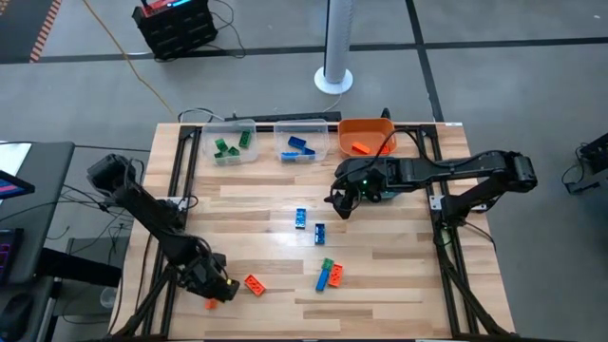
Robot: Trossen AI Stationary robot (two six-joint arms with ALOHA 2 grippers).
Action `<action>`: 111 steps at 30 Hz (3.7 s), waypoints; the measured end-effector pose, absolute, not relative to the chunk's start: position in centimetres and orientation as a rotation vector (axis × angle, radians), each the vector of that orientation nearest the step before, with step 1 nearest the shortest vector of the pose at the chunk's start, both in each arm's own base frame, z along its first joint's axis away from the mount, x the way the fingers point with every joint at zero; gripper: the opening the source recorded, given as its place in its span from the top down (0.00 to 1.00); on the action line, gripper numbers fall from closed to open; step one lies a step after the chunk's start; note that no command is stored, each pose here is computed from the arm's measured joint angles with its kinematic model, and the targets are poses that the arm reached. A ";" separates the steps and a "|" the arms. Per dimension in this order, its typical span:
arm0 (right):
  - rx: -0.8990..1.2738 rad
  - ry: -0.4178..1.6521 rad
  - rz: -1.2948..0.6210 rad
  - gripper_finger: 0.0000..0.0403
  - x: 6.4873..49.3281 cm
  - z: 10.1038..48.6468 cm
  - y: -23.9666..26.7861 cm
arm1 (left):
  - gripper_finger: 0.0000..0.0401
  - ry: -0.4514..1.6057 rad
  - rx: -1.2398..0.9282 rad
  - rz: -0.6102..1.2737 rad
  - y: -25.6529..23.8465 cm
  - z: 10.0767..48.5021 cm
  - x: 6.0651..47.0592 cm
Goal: Sort blocks
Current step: Put the orange game piece into the orange bin
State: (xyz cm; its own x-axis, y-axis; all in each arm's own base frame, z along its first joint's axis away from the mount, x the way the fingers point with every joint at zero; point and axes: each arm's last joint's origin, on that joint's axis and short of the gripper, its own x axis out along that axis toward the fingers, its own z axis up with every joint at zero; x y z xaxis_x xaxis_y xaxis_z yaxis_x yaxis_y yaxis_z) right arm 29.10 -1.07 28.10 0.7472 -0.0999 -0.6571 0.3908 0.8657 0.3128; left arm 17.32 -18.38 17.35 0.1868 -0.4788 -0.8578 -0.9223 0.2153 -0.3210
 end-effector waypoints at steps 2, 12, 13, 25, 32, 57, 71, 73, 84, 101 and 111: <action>0.456 0.678 -0.279 0.37 29.1 28.1 -1.1 | 0.31 1.468 -1.415 0.533 -18.8 16.8 17.6; 0.456 0.679 -0.280 0.37 29.1 28.1 -1.1 | 0.31 1.487 -1.387 0.577 -18.8 16.0 17.6; 0.456 0.679 -0.280 0.37 29.1 28.1 -1.1 | 0.31 1.495 -1.384 0.574 -18.8 16.0 17.6; 0.460 0.676 -0.290 0.37 29.1 28.1 -1.4 | 0.31 1.430 -1.374 0.523 -19.3 19.4 18.6; 0.461 0.676 -0.292 0.37 29.1 28.1 -1.4 | 0.31 1.471 -1.333 0.595 -19.2 19.9 18.2; 0.471 0.674 -0.302 0.37 29.1 28.1 -1.7 | 0.36 1.452 -1.253 0.686 -17.1 15.0 16.2; 0.466 0.674 -0.303 0.37 29.1 28.1 -1.8 | 0.79 1.360 -1.254 0.614 -17.0 15.3 16.6; 0.462 0.675 -0.301 0.37 29.1 28.1 -1.8 | 0.79 1.280 -1.269 0.610 -16.6 16.1 16.7; 0.498 0.679 -0.261 0.37 29.0 28.1 -2.6 | 0.79 0.587 -1.061 0.609 -8.3 23.5 15.8; 0.497 0.273 -0.149 0.37 31.8 30.9 -2.9 | 0.76 -0.081 -0.383 0.471 2.6 32.3 18.8; 0.398 0.239 -0.170 0.37 32.2 33.4 -3.9 | 0.75 -0.216 -0.393 0.206 5.8 32.6 21.5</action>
